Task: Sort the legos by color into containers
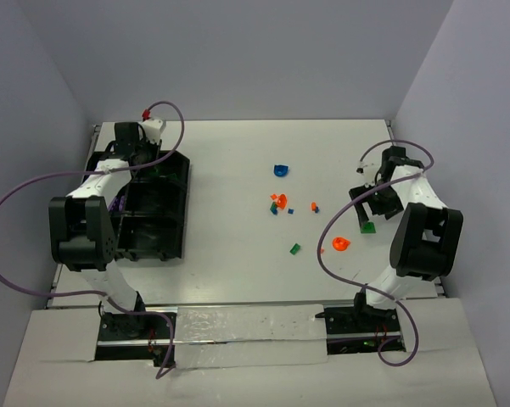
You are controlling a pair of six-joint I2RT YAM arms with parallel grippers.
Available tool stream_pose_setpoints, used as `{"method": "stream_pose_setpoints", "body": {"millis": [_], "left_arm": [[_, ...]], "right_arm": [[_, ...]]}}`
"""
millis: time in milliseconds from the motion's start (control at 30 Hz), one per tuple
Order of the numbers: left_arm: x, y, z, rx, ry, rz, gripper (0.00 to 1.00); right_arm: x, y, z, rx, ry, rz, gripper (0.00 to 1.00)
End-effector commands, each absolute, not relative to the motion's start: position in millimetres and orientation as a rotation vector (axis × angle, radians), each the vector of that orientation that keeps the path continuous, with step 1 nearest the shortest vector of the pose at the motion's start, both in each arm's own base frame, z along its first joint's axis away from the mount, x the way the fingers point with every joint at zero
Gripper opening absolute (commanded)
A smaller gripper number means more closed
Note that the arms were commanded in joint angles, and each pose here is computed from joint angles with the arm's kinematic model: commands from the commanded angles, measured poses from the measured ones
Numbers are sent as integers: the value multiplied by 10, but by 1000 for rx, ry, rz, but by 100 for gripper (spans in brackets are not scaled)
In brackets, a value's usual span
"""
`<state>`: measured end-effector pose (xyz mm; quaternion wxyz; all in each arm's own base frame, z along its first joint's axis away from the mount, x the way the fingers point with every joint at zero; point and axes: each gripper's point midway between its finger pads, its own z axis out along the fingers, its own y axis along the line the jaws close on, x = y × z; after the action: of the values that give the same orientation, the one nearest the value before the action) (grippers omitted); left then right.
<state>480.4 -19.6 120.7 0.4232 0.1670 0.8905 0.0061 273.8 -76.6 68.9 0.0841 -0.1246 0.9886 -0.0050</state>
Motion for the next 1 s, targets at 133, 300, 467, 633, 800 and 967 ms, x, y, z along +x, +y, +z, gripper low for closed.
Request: {"method": "stream_pose_setpoints", "body": {"millis": [133,300,467,633,800,967], "left_arm": [[4706,-349,1305,494,2230,-106,65],[4705,-371,1367,463,2231,-128,69],[4699,-484,1686,446,2159,-196,69],[4697,-649,2165,459,2055,-281,70],[4705,-703,2423,457,2001,-300,71],[4683,-706,2495,444,1990,-299,72]], "right_arm": [[3009,-980,880,-1158,2711,14,94],[3094,-974,889,-1461,2566,119,93],[3111,-963,853,-1696,2417,164,90],[3080,-951,786,-1909,2288,210,88],[2980,-903,689,-2036,2213,256,87],[2859,-795,559,-2078,2177,289,87]]}}
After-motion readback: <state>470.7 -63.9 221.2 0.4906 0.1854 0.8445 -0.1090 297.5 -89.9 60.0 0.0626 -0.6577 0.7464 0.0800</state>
